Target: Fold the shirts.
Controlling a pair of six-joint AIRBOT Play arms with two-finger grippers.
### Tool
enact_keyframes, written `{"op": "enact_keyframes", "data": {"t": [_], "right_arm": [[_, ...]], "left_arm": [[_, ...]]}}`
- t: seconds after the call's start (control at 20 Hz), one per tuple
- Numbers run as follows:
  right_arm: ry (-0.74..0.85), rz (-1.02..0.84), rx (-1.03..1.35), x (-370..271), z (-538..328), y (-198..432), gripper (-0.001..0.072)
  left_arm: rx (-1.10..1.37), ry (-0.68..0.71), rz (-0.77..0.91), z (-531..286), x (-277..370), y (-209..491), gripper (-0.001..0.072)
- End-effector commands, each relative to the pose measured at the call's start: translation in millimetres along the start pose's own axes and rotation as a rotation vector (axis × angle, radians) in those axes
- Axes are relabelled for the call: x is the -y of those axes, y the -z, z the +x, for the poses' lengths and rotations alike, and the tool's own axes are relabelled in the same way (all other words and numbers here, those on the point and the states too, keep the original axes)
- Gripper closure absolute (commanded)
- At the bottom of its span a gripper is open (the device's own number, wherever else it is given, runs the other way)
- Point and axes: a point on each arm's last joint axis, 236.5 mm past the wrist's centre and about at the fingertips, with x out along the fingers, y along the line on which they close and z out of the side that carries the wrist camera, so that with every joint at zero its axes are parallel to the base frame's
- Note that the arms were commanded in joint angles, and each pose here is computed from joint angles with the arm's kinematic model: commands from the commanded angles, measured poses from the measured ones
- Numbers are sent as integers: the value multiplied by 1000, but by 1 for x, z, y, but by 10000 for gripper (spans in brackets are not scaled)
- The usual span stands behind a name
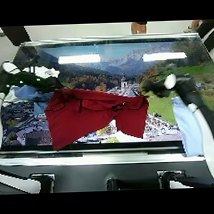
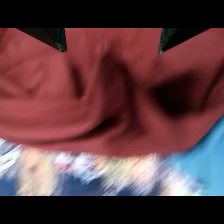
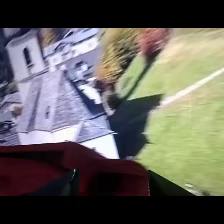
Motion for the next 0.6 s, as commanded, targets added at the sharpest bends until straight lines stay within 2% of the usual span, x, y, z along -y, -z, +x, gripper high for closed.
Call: {"op": "enact_keyframes", "data": {"t": [0.0,0.1,0.15,0.2,0.4,0.55], "right_arm": [[-61,42,-201,59,-34,13,174],[-112,88,-395,81,-32,48,149],[-117,95,-457,88,-28,60,72],[-119,86,-497,91,-22,69,32],[-155,64,-534,79,-4,78,51],[-173,-11,-546,62,13,85,51]], "left_arm": [[-150,-69,-139,-36,-32,60,44],[-196,-82,-208,-34,-44,107,45],[-225,-84,-258,-27,-51,139,45],[-245,-82,-297,-20,-58,170,46],[-321,-66,-449,14,-77,280,52],[-284,21,-479,38,-68,291,54]]}}
